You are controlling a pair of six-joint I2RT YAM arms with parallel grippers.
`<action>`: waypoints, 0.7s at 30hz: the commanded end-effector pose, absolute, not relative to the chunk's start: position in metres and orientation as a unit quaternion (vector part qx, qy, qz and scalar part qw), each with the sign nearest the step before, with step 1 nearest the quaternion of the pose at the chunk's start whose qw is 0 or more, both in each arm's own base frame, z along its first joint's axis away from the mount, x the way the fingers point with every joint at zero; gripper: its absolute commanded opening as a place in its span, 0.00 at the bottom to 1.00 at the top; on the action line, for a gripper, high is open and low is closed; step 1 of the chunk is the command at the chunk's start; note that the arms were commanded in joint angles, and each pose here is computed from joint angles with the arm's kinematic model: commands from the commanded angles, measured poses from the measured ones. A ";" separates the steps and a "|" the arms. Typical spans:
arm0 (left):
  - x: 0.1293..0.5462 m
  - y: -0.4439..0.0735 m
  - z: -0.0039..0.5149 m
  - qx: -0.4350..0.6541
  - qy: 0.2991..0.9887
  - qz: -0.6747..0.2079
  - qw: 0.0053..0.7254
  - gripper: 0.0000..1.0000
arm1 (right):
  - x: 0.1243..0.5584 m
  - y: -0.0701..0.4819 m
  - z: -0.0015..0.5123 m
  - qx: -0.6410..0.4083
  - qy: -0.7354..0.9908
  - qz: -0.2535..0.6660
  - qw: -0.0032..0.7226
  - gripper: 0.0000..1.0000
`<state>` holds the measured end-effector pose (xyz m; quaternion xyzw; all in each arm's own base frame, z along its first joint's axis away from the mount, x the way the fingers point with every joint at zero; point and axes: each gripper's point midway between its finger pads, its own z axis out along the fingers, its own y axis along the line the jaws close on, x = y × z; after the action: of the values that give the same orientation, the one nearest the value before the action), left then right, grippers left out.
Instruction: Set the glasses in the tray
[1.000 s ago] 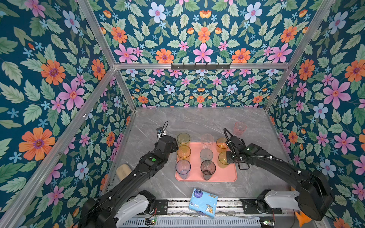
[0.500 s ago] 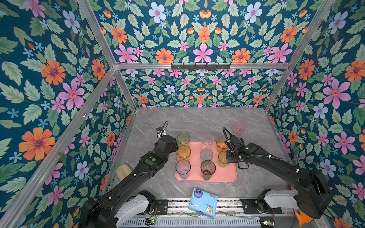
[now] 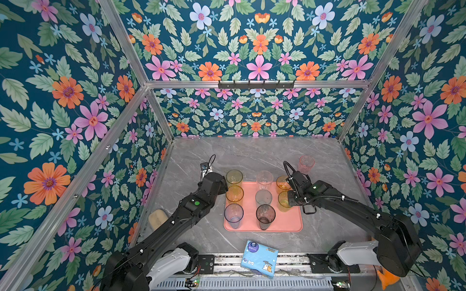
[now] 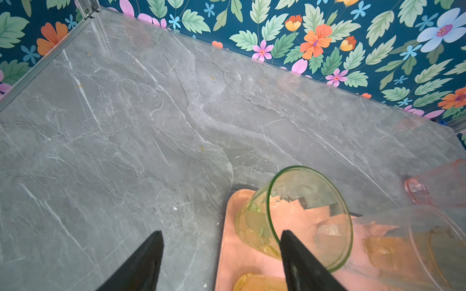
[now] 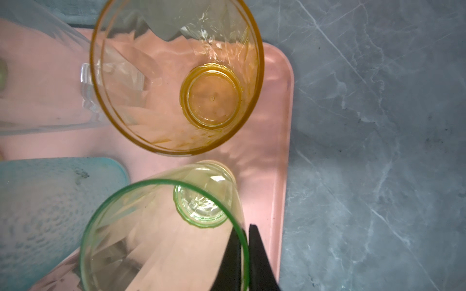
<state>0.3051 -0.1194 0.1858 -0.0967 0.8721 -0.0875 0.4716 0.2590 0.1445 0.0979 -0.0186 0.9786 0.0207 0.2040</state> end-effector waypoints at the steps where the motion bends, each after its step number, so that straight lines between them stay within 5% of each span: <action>1: 0.307 -0.120 0.191 -0.095 0.870 -0.088 0.476 0.75 | 0.262 0.144 0.099 -0.020 0.978 0.016 0.208 0.09; 13: 0.305 -0.118 0.189 -0.096 0.870 -0.087 0.475 0.75 | 0.260 0.144 0.093 -0.018 0.979 0.014 0.201 0.11; 21: 0.304 -0.117 0.188 -0.097 0.871 -0.086 0.474 0.75 | 0.260 0.141 0.099 -0.016 0.979 0.010 0.205 0.22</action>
<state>0.3051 -0.1196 0.1880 -0.0970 0.8709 -0.0897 0.4734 0.2582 0.1439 0.0932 -0.0208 0.9801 0.0155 0.1969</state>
